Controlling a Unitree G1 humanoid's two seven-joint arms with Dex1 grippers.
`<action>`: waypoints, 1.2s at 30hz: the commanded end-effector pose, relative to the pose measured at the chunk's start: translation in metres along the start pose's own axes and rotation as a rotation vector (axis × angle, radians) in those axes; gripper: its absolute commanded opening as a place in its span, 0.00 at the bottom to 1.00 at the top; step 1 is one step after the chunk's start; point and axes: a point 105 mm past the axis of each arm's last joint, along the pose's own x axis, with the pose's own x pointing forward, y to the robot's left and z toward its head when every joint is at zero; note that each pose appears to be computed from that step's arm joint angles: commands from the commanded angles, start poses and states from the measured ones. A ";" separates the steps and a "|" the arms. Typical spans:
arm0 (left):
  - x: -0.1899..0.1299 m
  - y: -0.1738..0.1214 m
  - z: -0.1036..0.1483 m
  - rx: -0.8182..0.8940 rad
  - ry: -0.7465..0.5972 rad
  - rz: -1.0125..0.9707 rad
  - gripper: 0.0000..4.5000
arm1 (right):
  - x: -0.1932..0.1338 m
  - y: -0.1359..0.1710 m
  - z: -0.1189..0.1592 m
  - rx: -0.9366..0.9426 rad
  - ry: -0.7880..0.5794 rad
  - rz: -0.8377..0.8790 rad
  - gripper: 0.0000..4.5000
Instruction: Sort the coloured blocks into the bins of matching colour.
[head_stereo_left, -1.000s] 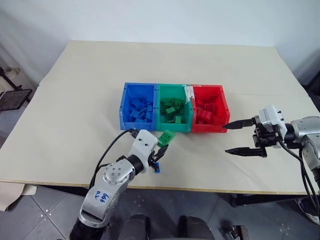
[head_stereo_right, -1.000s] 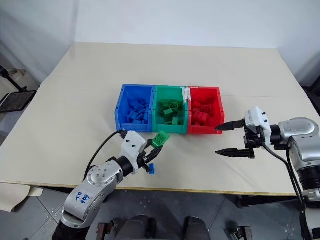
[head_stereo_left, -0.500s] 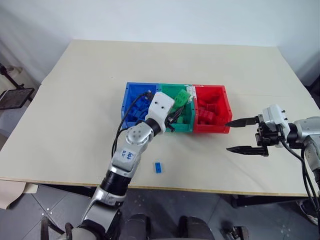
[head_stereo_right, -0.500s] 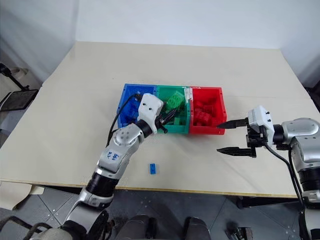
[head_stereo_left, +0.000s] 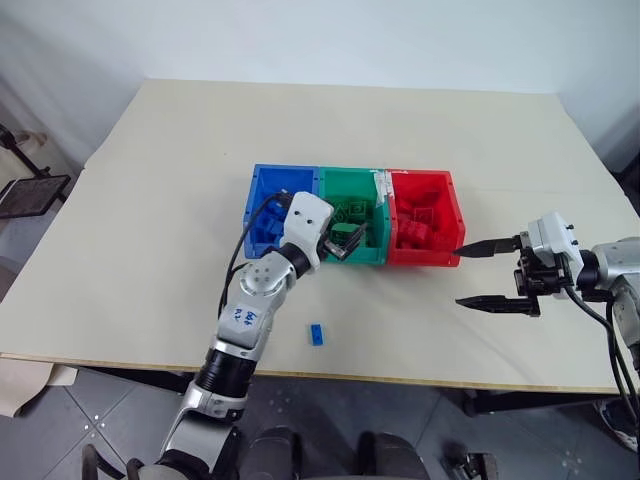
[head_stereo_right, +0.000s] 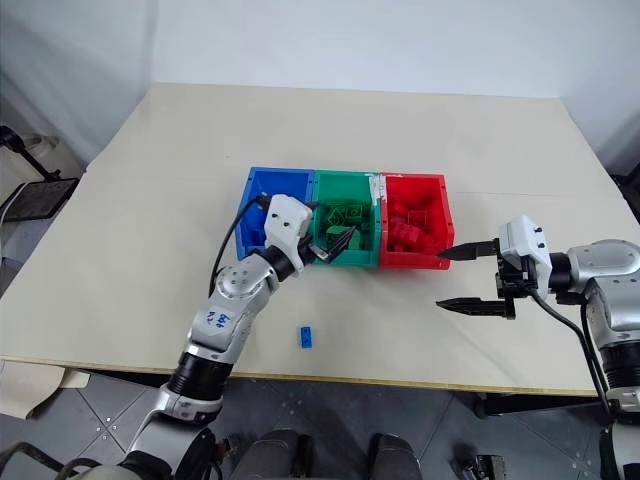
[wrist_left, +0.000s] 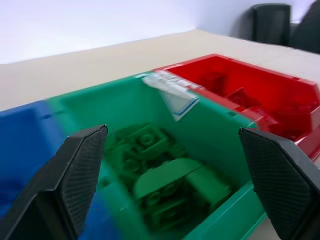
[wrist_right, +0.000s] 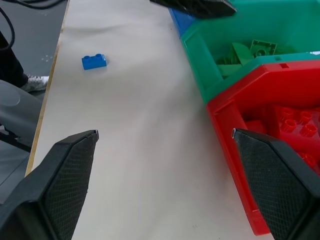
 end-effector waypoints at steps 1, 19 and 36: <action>-0.024 -0.010 0.015 0.004 -0.043 -0.055 0.99 | -0.004 0.000 0.008 -0.028 -0.017 0.031 1.00; -0.213 0.002 -0.042 -0.106 0.222 -0.299 0.99 | -0.014 0.006 0.014 -0.018 -0.043 0.044 1.00; -0.187 -0.009 -0.045 0.015 0.227 -0.443 0.99 | -0.008 0.003 0.014 -0.029 -0.053 0.060 1.00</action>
